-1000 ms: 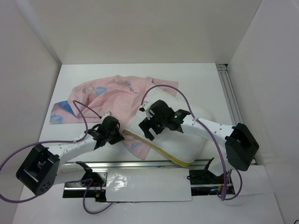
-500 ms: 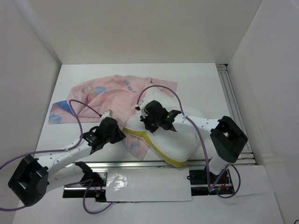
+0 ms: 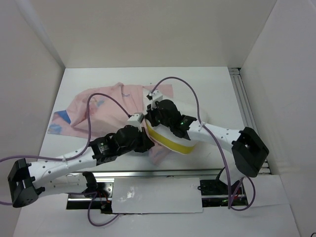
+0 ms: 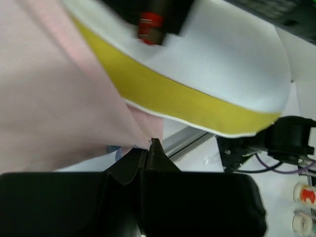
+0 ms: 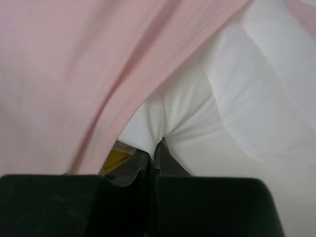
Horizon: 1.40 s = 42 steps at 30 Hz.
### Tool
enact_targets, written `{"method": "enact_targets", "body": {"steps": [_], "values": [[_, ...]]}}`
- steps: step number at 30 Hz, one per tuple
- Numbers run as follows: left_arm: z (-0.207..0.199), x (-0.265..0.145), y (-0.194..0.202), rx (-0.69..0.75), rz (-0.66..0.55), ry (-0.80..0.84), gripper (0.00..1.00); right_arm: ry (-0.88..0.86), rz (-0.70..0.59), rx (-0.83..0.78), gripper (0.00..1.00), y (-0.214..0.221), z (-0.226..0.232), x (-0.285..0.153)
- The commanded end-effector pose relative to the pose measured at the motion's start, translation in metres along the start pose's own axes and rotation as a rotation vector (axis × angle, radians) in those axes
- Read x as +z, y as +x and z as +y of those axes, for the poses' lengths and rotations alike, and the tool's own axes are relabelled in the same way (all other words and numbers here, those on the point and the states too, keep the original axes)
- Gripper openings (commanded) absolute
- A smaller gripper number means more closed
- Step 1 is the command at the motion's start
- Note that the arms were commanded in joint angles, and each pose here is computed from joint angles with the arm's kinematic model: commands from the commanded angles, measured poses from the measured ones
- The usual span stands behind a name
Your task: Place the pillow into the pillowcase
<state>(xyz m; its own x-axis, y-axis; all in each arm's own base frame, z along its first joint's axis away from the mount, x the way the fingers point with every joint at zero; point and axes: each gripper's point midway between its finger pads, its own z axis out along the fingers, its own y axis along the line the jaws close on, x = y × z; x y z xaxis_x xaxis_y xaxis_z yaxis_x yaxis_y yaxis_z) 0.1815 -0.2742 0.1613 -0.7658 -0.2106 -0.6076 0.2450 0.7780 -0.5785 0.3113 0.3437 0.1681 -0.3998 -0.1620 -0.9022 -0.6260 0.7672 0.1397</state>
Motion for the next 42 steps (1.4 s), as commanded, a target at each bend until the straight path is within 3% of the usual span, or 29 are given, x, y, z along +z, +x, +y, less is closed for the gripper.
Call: {"method": "enact_targets", "body": {"steps": [1, 8, 10, 11, 13, 14, 17, 19, 21, 25, 29, 31, 34, 39, 41, 42], "values": [[-0.056, -0.012, 0.009, 0.074, 0.061, 0.164, 0.0, -0.029, -0.399, 0.115, 0.0, -0.117, 0.009, -0.022], [-0.075, -0.016, 0.012, 0.131, 0.095, 0.195, 0.0, -0.117, -0.2, 0.173, 0.0, -0.04, 0.019, 0.008], [-0.073, -0.016, 0.013, 0.138, 0.123, 0.162, 0.2, -0.095, -0.104, 0.19, 0.11, -0.014, 0.013, 0.009], [-0.066, -0.019, 0.02, 0.159, 0.162, 0.142, 0.31, -0.083, -0.096, 0.193, 0.26, -0.011, 0.007, 0.001], [-0.057, -0.021, 0.021, 0.158, 0.181, 0.08, 0.55, -0.044, -0.063, 0.224, 1.0, -0.003, -0.006, -0.009], [-0.05, -0.022, 0.023, 0.164, 0.19, 0.053, 0.71, -0.026, -0.081, 0.234, 1.0, -0.011, -0.016, -0.019], [-0.042, -0.031, 0.018, 0.167, 0.195, -0.015, 0.96, 0.025, -0.087, 0.253, 1.0, -0.016, -0.039, -0.039], [-0.043, -0.034, -0.002, 0.18, 0.133, -0.06, 1.0, 0.044, -0.087, 0.24, 1.0, -0.019, -0.052, -0.048], [-0.03, -0.03, -0.02, 0.194, 0.086, -0.162, 1.0, 0.086, -0.098, 0.23, 1.0, -0.032, -0.073, -0.054], [0.0, -0.014, -0.097, 0.153, 0.01, -0.351, 1.0, 0.15, -0.059, 0.165, 1.0, -0.039, -0.113, -0.057], [0.035, 0.018, -0.17, 0.123, -0.04, -0.464, 1.0, 0.09, -0.052, 0.135, 1.0, -0.061, -0.141, -0.047], [0.067, 0.035, -0.207, 0.099, -0.059, -0.576, 1.0, 0.078, 0.003, 0.123, 1.0, -0.05, -0.155, -0.031], [0.109, 0.046, -0.23, 0.078, -0.019, -0.703, 0.99, 0.025, 0.046, 0.115, 1.0, -0.051, -0.171, -0.006], [0.163, 0.097, -0.263, 0.104, 0.038, -0.792, 1.0, 0.021, 0.063, 0.008, 1.0, -0.069, -0.195, 0.034], [0.181, 0.104, -0.274, 0.094, 0.037, -0.815, 1.0, -0.009, 0.127, 0.012, 1.0, -0.05, -0.2, 0.055], [0.181, 0.109, -0.285, 0.102, 0.022, -0.791, 1.0, -0.034, 0.1, -0.009, 1.0, -0.066, -0.198, 0.06]]}}
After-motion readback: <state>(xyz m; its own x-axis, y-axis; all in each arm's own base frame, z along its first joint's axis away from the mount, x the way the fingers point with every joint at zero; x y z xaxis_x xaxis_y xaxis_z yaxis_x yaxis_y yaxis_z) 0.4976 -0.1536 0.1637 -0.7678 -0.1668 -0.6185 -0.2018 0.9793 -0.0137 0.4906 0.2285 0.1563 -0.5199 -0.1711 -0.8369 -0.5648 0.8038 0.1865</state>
